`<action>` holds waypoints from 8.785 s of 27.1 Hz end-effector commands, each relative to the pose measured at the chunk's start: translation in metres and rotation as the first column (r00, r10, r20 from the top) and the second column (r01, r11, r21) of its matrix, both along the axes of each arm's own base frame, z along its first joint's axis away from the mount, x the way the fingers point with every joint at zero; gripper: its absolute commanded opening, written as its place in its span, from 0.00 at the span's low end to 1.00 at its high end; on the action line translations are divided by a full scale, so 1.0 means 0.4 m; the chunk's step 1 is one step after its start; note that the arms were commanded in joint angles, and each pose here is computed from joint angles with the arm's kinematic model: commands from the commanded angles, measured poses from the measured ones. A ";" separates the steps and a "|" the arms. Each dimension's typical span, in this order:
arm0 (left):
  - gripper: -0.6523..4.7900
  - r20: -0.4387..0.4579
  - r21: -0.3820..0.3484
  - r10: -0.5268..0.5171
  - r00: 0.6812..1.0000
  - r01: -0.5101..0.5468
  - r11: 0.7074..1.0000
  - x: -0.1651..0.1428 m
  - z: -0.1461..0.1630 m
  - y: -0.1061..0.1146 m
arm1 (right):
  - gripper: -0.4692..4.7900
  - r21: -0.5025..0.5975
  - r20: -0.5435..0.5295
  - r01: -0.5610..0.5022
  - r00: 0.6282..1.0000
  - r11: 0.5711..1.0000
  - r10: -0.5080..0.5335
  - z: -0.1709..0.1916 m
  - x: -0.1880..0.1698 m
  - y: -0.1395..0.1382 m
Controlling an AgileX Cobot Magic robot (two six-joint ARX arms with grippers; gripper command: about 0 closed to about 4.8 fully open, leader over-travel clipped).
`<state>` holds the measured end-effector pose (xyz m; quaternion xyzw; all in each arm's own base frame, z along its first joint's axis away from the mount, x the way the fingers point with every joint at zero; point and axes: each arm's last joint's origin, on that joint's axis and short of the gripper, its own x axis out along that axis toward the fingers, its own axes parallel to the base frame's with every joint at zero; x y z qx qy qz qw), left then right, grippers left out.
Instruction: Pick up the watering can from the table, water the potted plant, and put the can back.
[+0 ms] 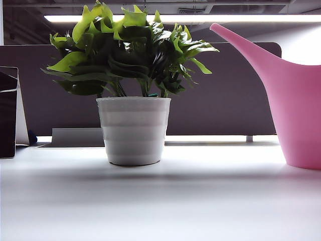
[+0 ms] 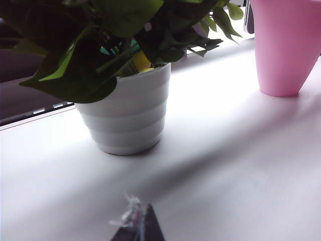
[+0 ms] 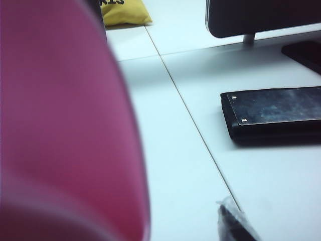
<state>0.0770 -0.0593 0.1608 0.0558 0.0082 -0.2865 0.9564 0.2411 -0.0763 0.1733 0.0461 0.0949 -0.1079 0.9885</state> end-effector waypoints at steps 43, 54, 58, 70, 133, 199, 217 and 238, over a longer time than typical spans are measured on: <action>0.11 0.006 -0.005 0.000 1.000 0.000 1.000 0.000 0.002 0.000 | 0.08 -0.340 0.226 0.048 0.974 0.939 0.032 0.402 -0.133 0.033; 0.11 0.006 -0.005 0.196 0.981 -0.196 0.981 0.025 0.002 0.040 | 0.08 -0.517 0.253 0.039 0.961 0.855 0.109 0.526 -0.122 0.073; 0.11 0.006 -0.005 0.255 0.967 -0.255 0.967 0.031 0.002 0.053 | 0.08 -0.549 0.265 0.049 0.957 0.834 0.118 0.561 -0.108 0.072; 0.11 0.006 -0.005 0.261 0.965 -0.261 0.965 0.032 0.002 0.055 | 0.08 -0.638 0.230 0.048 0.965 0.768 0.130 0.590 -0.050 0.105; 0.11 0.006 -0.005 0.260 0.966 -0.260 0.966 0.032 0.002 0.055 | 0.08 -0.781 0.295 0.136 0.941 0.609 0.168 0.656 -0.026 0.117; 0.11 0.006 -0.005 0.260 0.966 -0.260 0.966 0.032 0.002 0.055 | 0.08 -0.709 0.212 0.096 0.974 0.699 0.081 0.658 -0.029 0.127; 0.11 0.006 -0.005 0.151 0.988 -0.151 0.988 0.020 0.002 0.030 | 0.08 -0.380 0.136 -0.070 0.982 0.922 0.130 0.528 -0.068 0.071; 0.11 0.005 -0.004 0.085 0.996 -0.085 0.996 0.012 0.002 0.017 | 0.08 -0.098 0.182 -0.120 0.974 0.988 0.136 0.191 0.054 0.021</action>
